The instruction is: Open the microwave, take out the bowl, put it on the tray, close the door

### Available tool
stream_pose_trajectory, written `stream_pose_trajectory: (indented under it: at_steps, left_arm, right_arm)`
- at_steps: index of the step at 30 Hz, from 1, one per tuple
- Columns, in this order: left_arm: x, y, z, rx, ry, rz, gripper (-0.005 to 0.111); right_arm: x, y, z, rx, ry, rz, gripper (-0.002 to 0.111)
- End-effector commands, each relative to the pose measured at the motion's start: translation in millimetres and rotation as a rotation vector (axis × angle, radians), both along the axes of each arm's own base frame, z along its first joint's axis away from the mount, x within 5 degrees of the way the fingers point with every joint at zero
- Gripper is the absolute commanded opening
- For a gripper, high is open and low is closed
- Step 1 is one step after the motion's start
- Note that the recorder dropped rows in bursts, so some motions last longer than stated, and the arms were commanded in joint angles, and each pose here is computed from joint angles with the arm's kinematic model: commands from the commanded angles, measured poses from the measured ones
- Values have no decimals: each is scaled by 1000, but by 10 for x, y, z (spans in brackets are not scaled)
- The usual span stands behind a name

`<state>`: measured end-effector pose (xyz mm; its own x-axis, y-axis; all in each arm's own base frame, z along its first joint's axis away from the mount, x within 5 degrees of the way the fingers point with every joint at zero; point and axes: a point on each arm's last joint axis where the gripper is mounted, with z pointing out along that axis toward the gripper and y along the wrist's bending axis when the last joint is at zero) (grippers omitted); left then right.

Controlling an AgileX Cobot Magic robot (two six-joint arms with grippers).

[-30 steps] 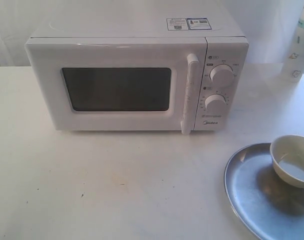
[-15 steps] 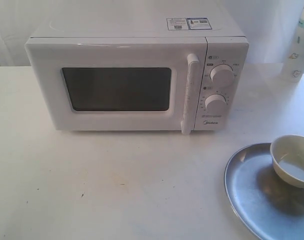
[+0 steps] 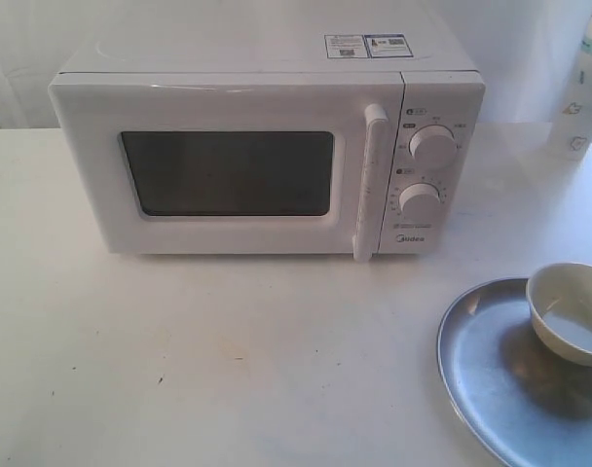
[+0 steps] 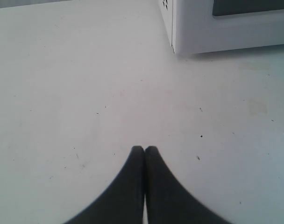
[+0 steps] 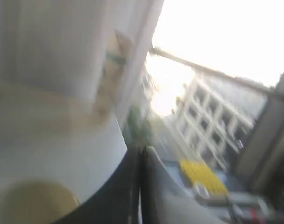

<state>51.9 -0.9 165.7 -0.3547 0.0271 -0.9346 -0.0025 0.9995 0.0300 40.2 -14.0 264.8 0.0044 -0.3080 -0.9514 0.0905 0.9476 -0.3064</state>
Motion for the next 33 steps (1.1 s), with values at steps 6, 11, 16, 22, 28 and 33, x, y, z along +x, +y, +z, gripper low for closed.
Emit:
stream_pose_trajectory:
  at_steps: [6, 11, 16, 22, 28, 33]
  left_arm:
    - [-1, -5, 9, -7, -4, -5, 0]
    - [-1, -5, 9, -7, -4, -5, 0]
    - [-1, -5, 9, -7, -4, -5, 0]
    - [-1, -5, 9, -7, -4, -5, 0]
    - [-1, -5, 9, -7, -4, -5, 0]
    - [-1, -5, 9, -7, -4, -5, 0]
  right_arm:
    - [-34, 184, 202, 559, -268, 295, 0]
    - [83, 197, -166, 592, -140, 262, 0]
    - [156, 206, -523, 523, -38, 228, 0]
    - [131, 170, -831, 262, 292, 135, 0]
    - [131, 170, -831, 261, 292, 135, 0]
    - [131, 170, -831, 284, 292, 132, 0]
